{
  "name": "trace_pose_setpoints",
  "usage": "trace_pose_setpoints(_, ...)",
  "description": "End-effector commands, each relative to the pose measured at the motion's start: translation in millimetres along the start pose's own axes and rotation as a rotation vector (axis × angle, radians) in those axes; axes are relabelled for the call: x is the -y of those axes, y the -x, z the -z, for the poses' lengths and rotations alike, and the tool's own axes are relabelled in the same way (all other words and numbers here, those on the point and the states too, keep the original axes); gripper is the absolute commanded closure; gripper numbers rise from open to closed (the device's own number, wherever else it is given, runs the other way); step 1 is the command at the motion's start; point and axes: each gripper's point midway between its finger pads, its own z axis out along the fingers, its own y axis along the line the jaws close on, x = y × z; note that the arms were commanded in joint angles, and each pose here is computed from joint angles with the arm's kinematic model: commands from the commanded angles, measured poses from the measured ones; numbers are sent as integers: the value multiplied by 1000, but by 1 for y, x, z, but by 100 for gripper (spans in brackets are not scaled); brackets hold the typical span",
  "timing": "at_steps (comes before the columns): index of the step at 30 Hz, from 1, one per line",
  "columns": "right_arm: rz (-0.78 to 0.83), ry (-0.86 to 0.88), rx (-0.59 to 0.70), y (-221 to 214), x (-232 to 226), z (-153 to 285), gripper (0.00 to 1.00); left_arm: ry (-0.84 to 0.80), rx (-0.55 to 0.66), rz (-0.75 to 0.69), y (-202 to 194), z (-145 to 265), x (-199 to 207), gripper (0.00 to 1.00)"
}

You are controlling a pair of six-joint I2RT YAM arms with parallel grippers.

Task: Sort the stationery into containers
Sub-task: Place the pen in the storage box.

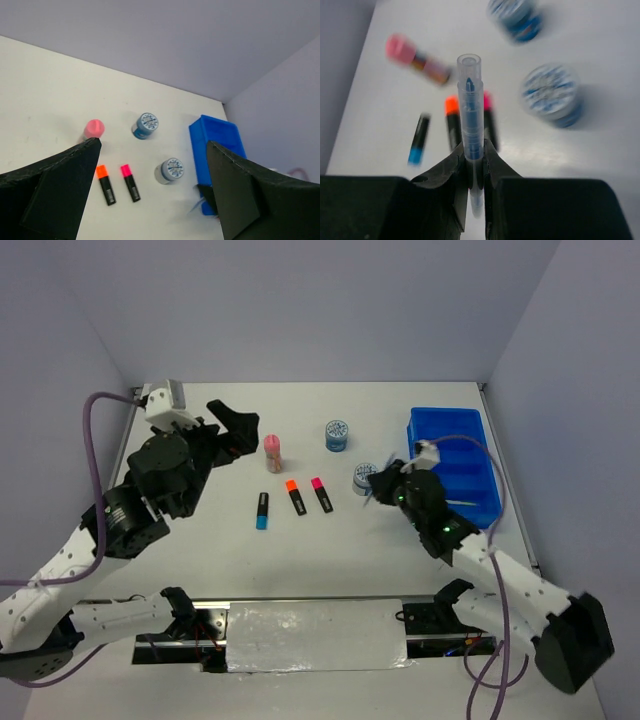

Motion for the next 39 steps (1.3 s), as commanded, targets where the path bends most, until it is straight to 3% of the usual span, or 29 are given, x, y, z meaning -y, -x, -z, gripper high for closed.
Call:
trace_pose_setpoints(1, -193, -314, 305, 70, 78, 34, 100, 89, -86, -139, -25, 14, -39, 1)
trace_pose_setpoints(5, -346, -627, 450, 98, 166, 77, 100, 77, -240, -245, -92, 25, -76, 1)
trace_pose_setpoints(8, -442, -777, 544, 107, 203, 98, 100, 78, -348, -301, -129, 36, -98, 1)
trace_pose_setpoints(12, -471, -893, 558, 111, 232, 103, 100, 76, -429, -340, -148, 50, -115, 1)
trace_pose_setpoints(16, -493, -959, 556, 105, 245, 106, 99, 97, -386, -323, -136, 62, -128, 1)
trace_pose_setpoints(19, -494, -936, 566, 100, 249, 105, 93, 54, -334, -283, -125, 66, -124, 0)
trace_pose_setpoints(24, -491, -929, 542, 99, 252, 97, 73, 68, -354, -290, -129, 67, -126, 1)
trace_pose_setpoints(30, -505, -904, 517, 90, 253, 90, 64, 92, -318, -265, -119, 70, -132, 1)
trace_pose_setpoints(32, -504, -897, 508, 89, 252, 90, 57, 88, -305, -254, -116, 72, -133, 1)
trace_pose_setpoints(33, -502, -892, 507, 90, 250, 90, 49, 90, -303, -255, -115, 73, -134, 1)
trace_pose_setpoints(36, -488, -846, 518, 101, 238, 93, 37, 110, -299, -256, -114, 72, -137, 1)
trace_pose_setpoints(39, -384, -718, 516, 127, 210, 92, 31, 172, -295, -259, -114, 70, -144, 1)
